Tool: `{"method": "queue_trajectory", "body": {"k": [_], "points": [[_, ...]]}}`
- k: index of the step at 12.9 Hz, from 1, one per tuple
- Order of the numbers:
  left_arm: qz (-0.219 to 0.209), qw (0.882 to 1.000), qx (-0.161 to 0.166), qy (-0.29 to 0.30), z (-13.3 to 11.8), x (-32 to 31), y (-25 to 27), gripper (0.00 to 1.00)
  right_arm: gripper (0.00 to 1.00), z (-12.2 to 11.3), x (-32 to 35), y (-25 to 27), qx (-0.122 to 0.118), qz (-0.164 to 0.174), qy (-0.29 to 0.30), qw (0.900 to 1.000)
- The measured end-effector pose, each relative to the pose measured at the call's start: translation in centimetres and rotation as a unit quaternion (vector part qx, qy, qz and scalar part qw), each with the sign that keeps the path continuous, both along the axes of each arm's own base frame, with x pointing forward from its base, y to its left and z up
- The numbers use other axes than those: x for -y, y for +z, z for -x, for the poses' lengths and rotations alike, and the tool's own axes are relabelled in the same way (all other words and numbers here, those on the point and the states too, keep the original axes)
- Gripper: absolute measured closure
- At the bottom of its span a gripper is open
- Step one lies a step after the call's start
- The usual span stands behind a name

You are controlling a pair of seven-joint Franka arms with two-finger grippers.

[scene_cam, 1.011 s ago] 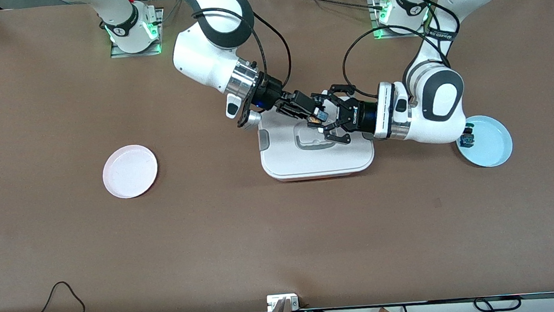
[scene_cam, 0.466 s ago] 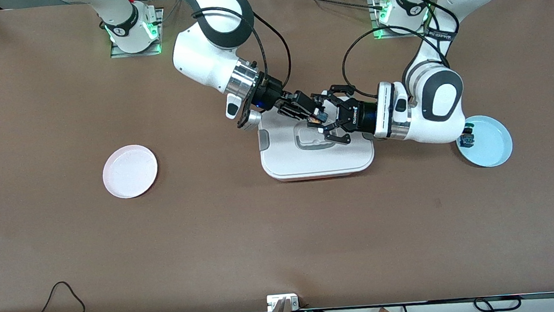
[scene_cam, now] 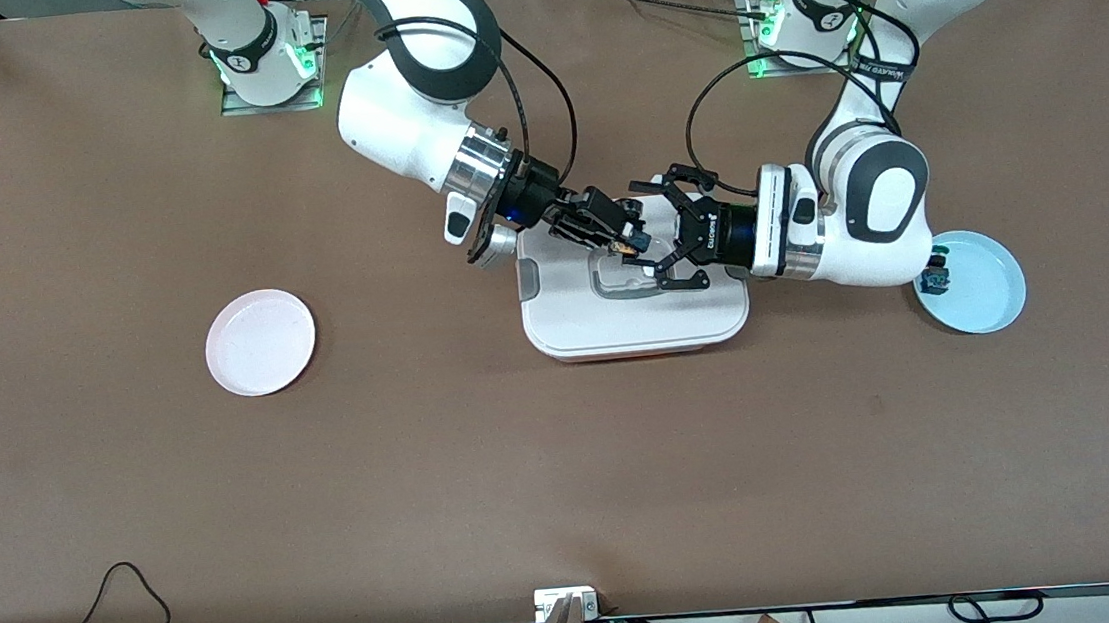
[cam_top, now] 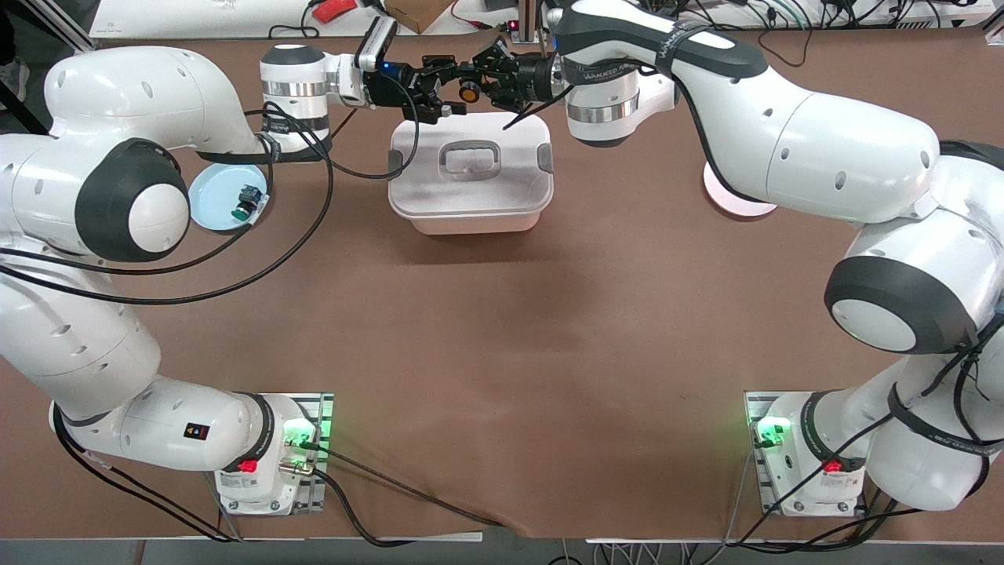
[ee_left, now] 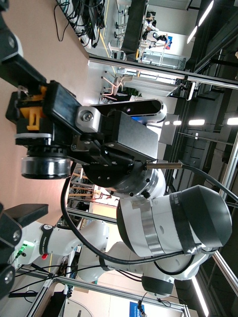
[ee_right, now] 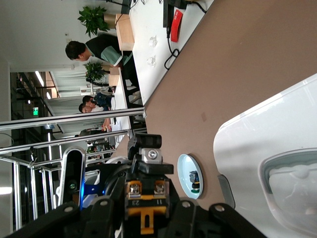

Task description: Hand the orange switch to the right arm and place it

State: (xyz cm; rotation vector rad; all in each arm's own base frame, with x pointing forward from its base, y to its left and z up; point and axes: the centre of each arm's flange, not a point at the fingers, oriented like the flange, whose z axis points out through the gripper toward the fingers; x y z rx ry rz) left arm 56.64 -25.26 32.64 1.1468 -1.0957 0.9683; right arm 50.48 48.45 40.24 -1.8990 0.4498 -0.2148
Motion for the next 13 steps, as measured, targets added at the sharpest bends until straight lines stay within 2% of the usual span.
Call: {"method": "queue_trajectory", "body": {"k": [4, 8, 10, 13], "points": [[-0.002, 1.0, 0.0, 0.01, -0.5, -1.0, 0.0, 0.0, 0.66, -1.4, 0.9, 0.2, 0.004, -0.007, 0.018, 1.0], [0.0, 1.0, 0.001, 0.031, -1.5, -3.7, 0.1, 0.0, 0.66, -5.7, 6.3, 0.5, 0.026, 0.013, 0.055, 0.998], [-0.002, 0.999, 0.004, 0.045, -2.0, -5.7, 0.4, 0.0, 0.66, -7.3, 11.0, -0.2, 0.032, 0.058, 0.112, 0.992], [-0.037, 0.997, 0.022, 0.06, -2.7, -11.5, 1.2, 0.0, 0.66, -9.5, 20.4, -0.1, 0.021, 0.143, 0.204, 0.968]]}}
